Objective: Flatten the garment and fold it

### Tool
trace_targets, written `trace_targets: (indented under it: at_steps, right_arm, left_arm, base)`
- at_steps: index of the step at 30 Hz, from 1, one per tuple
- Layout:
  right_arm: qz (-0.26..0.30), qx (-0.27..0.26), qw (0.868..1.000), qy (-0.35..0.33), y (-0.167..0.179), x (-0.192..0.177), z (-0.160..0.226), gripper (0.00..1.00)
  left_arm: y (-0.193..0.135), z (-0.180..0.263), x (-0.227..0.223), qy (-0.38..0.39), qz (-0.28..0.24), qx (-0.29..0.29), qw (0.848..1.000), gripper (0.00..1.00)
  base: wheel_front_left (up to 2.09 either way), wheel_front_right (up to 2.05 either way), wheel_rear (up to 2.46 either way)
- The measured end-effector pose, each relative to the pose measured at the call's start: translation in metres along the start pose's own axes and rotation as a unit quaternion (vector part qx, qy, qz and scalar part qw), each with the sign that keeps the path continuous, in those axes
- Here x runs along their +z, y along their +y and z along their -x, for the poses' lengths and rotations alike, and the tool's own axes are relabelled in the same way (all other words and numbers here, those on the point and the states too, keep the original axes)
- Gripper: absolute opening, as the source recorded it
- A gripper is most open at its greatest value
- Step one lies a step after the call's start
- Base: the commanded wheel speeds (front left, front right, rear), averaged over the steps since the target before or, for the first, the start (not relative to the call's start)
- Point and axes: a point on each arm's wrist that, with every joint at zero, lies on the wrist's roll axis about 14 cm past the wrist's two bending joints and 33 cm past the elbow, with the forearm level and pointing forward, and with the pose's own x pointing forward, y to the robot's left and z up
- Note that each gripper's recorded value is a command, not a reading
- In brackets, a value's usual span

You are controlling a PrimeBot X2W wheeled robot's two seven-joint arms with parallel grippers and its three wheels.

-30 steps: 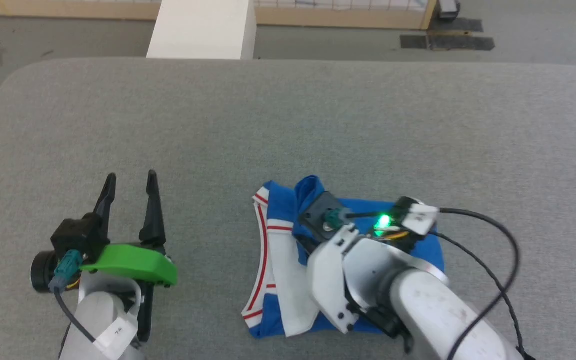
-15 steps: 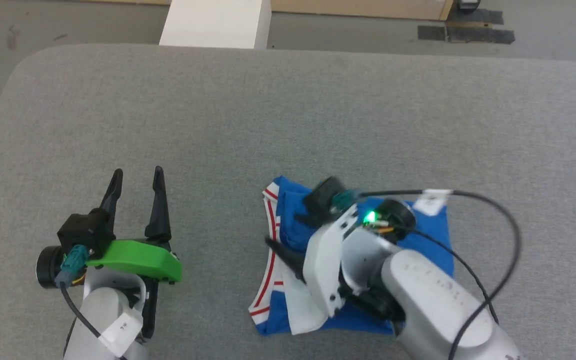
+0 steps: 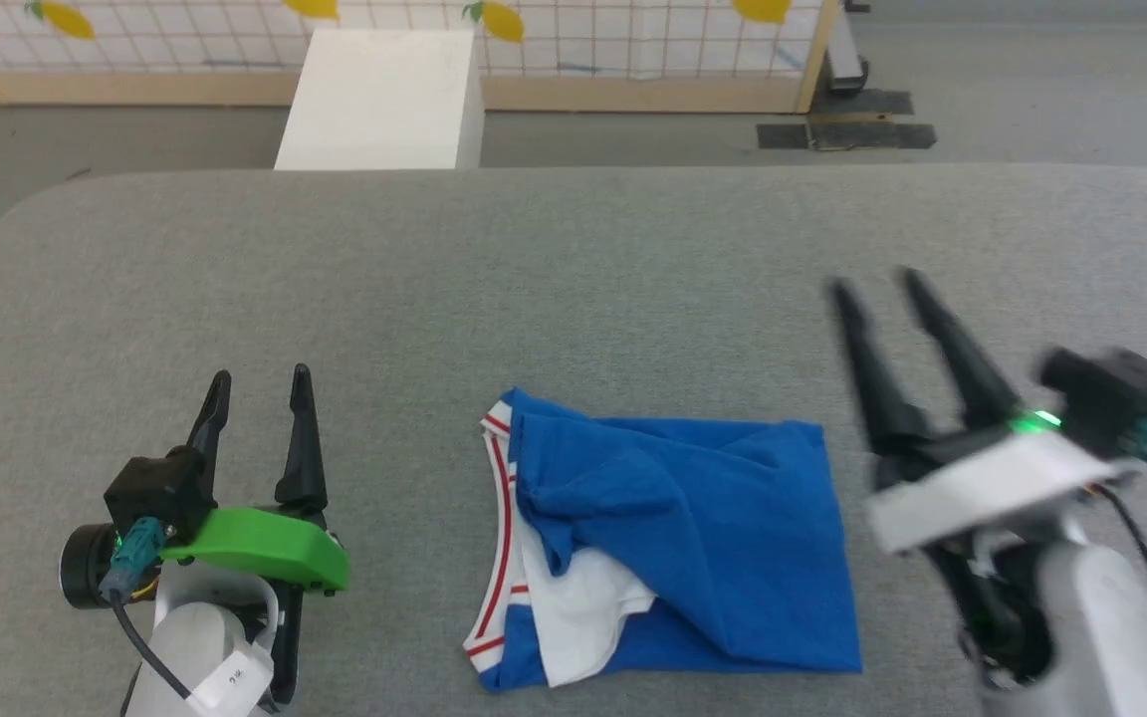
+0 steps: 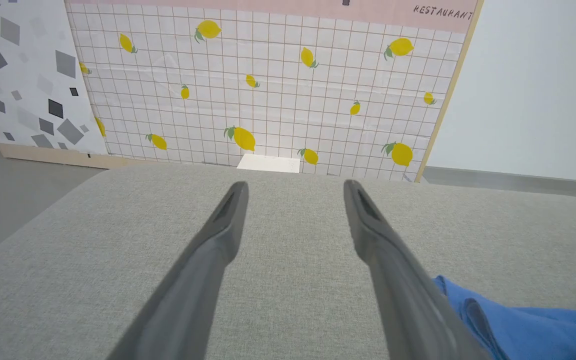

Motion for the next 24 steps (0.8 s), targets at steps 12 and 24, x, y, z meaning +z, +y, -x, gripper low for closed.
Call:
trace_targets:
  at_steps: [12,24]
  right_arm:
    - [-0.11,-0.165,0.963,0.18,-0.091,-0.096,0.073,1.0]
    - [-0.194,-0.133,0.908,0.346,-0.055,-0.179,0.087,1.0]
  left_arm:
    - [-0.011,-0.003,0.0,-0.001,0.001,-0.017,1.0,1.0]
    - [-0.002,0.001,-0.004,0.005,-0.001,-0.004,1.0,1.0]
  base:
    - [0.0,0.0,0.0]
    - [0.0,0.0,0.0]
